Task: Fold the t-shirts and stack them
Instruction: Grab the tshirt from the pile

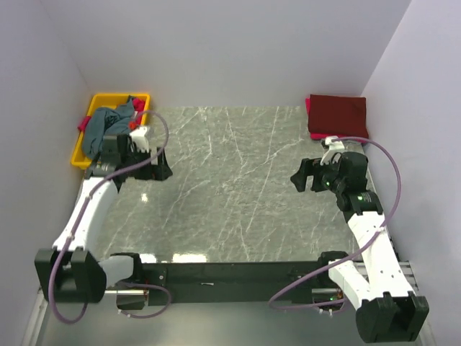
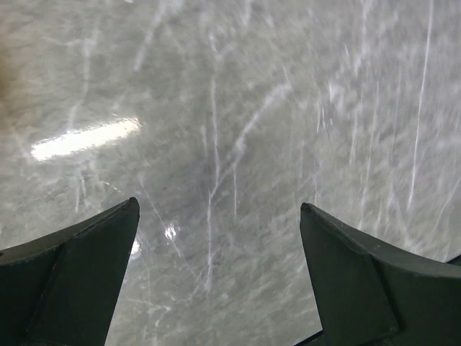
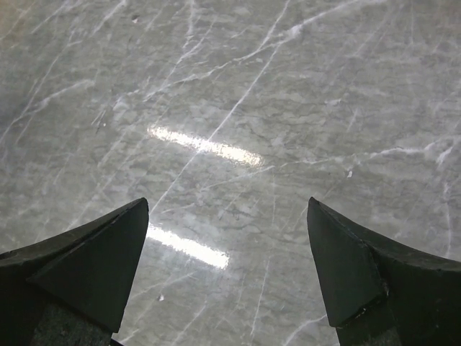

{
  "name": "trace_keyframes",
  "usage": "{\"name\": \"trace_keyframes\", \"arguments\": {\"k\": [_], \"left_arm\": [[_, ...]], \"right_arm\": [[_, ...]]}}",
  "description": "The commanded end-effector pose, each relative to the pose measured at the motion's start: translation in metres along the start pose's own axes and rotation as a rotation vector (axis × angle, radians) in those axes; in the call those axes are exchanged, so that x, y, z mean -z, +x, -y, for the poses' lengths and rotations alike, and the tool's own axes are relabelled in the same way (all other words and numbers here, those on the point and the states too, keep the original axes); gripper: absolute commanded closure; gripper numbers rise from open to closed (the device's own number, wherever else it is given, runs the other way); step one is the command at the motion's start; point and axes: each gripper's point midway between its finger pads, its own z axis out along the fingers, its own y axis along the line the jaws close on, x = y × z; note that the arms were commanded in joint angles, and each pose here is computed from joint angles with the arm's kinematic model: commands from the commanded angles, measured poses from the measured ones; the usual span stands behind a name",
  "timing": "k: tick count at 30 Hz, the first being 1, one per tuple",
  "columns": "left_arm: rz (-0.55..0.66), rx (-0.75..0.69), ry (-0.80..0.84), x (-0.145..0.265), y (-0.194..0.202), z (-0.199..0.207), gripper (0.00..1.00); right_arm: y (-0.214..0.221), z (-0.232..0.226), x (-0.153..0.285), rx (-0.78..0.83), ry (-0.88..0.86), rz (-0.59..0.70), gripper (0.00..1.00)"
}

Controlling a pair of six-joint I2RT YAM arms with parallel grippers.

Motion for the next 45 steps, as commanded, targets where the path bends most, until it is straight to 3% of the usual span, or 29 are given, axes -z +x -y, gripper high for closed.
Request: {"name": "trace_keyframes", "arguments": {"k": [1,3,5,9,12,17,29,39,41,42,45], "left_arm": [[0.046,0.120,-0.102,0.003,-0.050,-0.012,0.01],[0.004,0.131,-0.088,-0.005,-0.073,-0.012,0.01],[-0.074,0.166,-0.088,-0.020,-0.072,-0.019,0.01],[0.083,0.160,-0.090,-0.012,-0.144,-0.054,0.01],[0.191,0.179,-0.194,-0.002,-0.195,-0.107,0.01],[0.257,0.173,-0.373,-0.004,-0.235,-0.189,0.01],[0.264,0.191,-0.545,-0.060,-0.220,-0.322,0.00],[0.258,0.165,-0.550,-0.110,-0.204,-0.359,0.02],[0.259,0.164,-0.549,-0.114,-0.202,-0.361,0.14],[0.265,0.161,-0.543,-0.114,-0.204,-0.361,0.29],[0.284,0.150,-0.532,-0.109,-0.215,-0.358,0.56]], "right_arm": [[-0.022,0.004,0.002,0.012,0.030,0.035,0.03],[-0.021,0.002,0.002,0.012,0.016,0.024,0.03],[-0.021,0.004,0.001,0.012,0.023,0.016,0.03],[-0.019,0.011,0.002,0.009,0.064,0.013,0.03],[-0.018,0.011,0.002,0.039,0.059,0.013,0.03],[-0.013,0.008,-0.003,0.034,0.031,0.003,0.02],[-0.002,0.010,-0.012,0.020,0.017,-0.045,0.02],[0.003,0.016,-0.017,0.010,0.040,-0.079,0.02],[0.003,0.017,-0.018,0.006,0.043,-0.085,0.02],[0.003,0.018,-0.018,0.005,0.045,-0.089,0.02],[0.002,0.019,-0.019,0.002,0.049,-0.093,0.02]]}}
